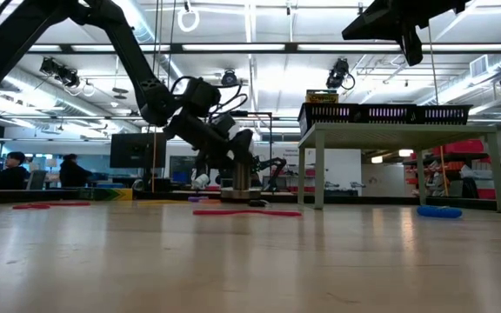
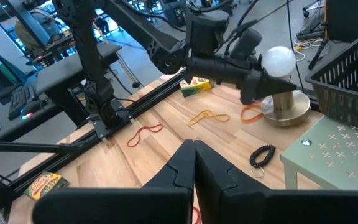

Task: Pick & Place Office Desk Supplies
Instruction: Move the lamp to the top center of the table, then put the violet spring keychain into the right basket on the shelf, then put the orange rubber band into the middle basket on the shelf

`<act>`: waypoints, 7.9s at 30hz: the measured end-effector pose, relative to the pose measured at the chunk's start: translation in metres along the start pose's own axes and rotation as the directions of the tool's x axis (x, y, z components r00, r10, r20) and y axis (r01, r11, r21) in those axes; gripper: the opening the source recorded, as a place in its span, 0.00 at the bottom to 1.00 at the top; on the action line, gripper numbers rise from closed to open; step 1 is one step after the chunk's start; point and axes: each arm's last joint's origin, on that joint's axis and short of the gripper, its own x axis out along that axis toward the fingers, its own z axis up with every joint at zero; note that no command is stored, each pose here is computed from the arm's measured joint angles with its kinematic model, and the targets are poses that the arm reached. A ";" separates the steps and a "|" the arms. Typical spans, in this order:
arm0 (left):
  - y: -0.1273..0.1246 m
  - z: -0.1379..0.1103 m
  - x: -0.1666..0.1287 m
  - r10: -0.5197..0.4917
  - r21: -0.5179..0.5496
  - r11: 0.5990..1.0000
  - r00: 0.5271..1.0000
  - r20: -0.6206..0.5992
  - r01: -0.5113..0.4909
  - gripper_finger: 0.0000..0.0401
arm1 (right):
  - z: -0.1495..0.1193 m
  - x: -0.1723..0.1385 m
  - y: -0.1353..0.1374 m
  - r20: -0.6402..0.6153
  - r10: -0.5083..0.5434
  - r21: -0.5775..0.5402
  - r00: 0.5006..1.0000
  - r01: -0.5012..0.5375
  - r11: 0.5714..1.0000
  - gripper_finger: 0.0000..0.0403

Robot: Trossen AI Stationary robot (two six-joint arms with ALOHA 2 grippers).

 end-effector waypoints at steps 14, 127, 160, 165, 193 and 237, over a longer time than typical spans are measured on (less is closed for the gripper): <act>-0.005 0.018 -0.024 -0.107 -0.002 0.994 0.986 -0.130 0.108 0.67 | 0.000 0.000 0.000 0.000 0.001 -0.023 1.000 -0.001 1.000 0.02; -0.102 -0.066 -0.196 -0.232 -0.340 0.924 0.964 -0.132 0.176 0.02 | -0.072 0.050 0.007 -0.361 -0.035 0.203 0.932 0.115 0.972 0.03; -0.191 -0.049 -0.165 -0.521 -0.251 0.845 0.834 -0.184 0.472 0.13 | -0.077 0.094 0.013 -0.233 0.119 0.285 0.965 -0.049 0.957 0.05; -0.177 -0.030 -0.177 -0.475 -0.200 0.876 0.854 -0.210 0.438 0.28 | -0.048 0.065 0.006 -0.253 0.112 0.231 0.961 -0.052 0.972 0.08; -0.168 -0.014 -0.159 -0.554 -0.075 0.833 0.828 -0.092 0.549 0.02 | 0.123 -0.008 -0.163 -0.353 -0.882 -0.253 0.313 0.875 0.412 0.07; -0.045 0.022 -0.189 0.052 -0.196 0.971 0.927 -0.370 -0.133 0.01 | 0.063 -0.045 -0.036 -0.315 -0.491 -0.170 0.813 0.460 0.871 0.01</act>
